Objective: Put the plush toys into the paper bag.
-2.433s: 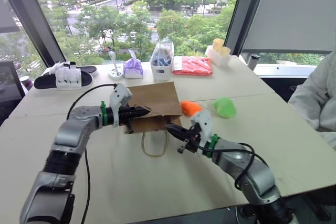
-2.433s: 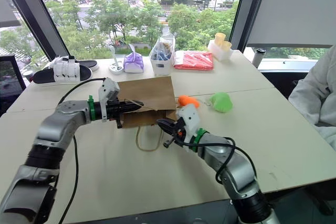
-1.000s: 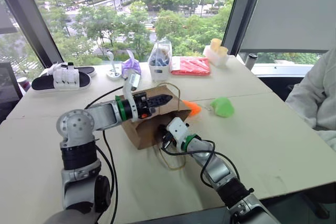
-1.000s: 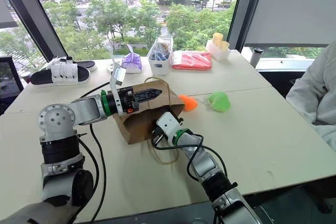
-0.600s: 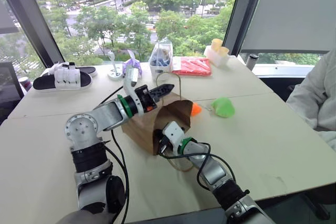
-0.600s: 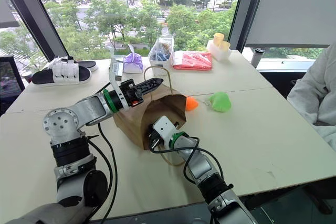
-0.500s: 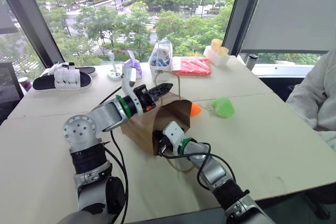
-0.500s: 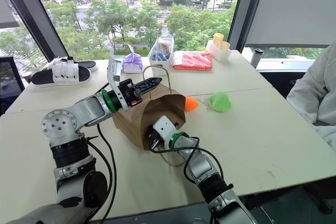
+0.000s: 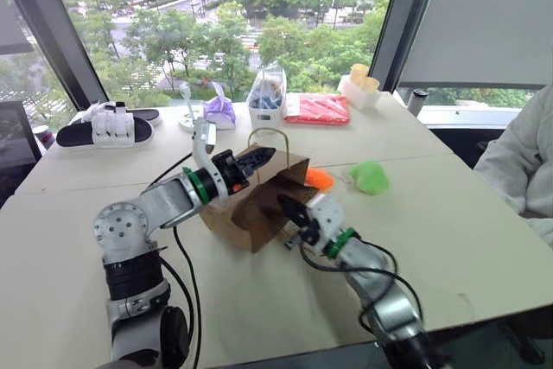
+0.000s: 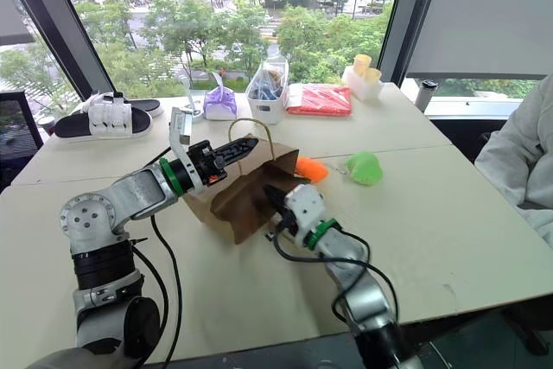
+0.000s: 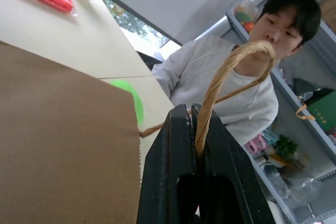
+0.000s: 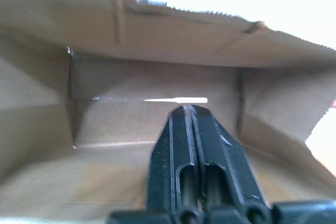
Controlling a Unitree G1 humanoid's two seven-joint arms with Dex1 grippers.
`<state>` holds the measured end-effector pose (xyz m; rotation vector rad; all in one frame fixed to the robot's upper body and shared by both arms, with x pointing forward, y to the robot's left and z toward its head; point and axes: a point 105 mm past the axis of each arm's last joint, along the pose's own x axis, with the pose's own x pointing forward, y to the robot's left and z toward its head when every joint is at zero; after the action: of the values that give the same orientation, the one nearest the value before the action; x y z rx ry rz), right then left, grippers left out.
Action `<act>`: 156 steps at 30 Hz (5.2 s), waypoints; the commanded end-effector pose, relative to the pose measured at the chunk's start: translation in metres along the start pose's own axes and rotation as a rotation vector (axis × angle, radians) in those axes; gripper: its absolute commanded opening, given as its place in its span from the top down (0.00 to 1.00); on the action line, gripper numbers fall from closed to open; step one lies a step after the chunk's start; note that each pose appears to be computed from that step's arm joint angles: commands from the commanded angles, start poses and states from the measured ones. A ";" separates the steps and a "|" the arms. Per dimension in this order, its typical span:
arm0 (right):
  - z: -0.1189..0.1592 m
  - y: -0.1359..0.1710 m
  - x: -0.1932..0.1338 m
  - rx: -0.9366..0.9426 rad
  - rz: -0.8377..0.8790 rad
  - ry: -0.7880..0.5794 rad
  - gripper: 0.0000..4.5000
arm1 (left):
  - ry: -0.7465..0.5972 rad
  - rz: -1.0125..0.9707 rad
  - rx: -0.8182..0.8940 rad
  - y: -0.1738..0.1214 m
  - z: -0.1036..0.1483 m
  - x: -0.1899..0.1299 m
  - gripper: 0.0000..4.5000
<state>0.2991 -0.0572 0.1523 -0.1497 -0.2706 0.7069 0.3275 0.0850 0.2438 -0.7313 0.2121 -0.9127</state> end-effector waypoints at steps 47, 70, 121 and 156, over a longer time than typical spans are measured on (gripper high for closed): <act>-0.053 -0.155 0.056 0.801 -0.419 0.306 0.98 | 0.053 -0.033 0.043 -0.008 -0.005 -0.002 1.00; 0.059 -0.057 -0.043 0.482 0.104 0.175 0.98 | 0.057 -0.090 0.017 -0.010 0.005 0.007 1.00; 0.083 -0.114 -0.027 0.274 -0.085 0.065 0.01 | 0.044 -0.108 -0.025 -0.013 -0.001 0.008 1.00; -0.016 -0.222 0.003 0.021 -0.458 0.334 1.00 | -0.003 -0.076 -0.017 -0.013 -0.002 0.001 1.00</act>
<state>0.4482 -0.2293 0.1334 -0.1102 0.1841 0.1418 0.3227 0.0785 0.2388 -0.7655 0.2375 -0.9521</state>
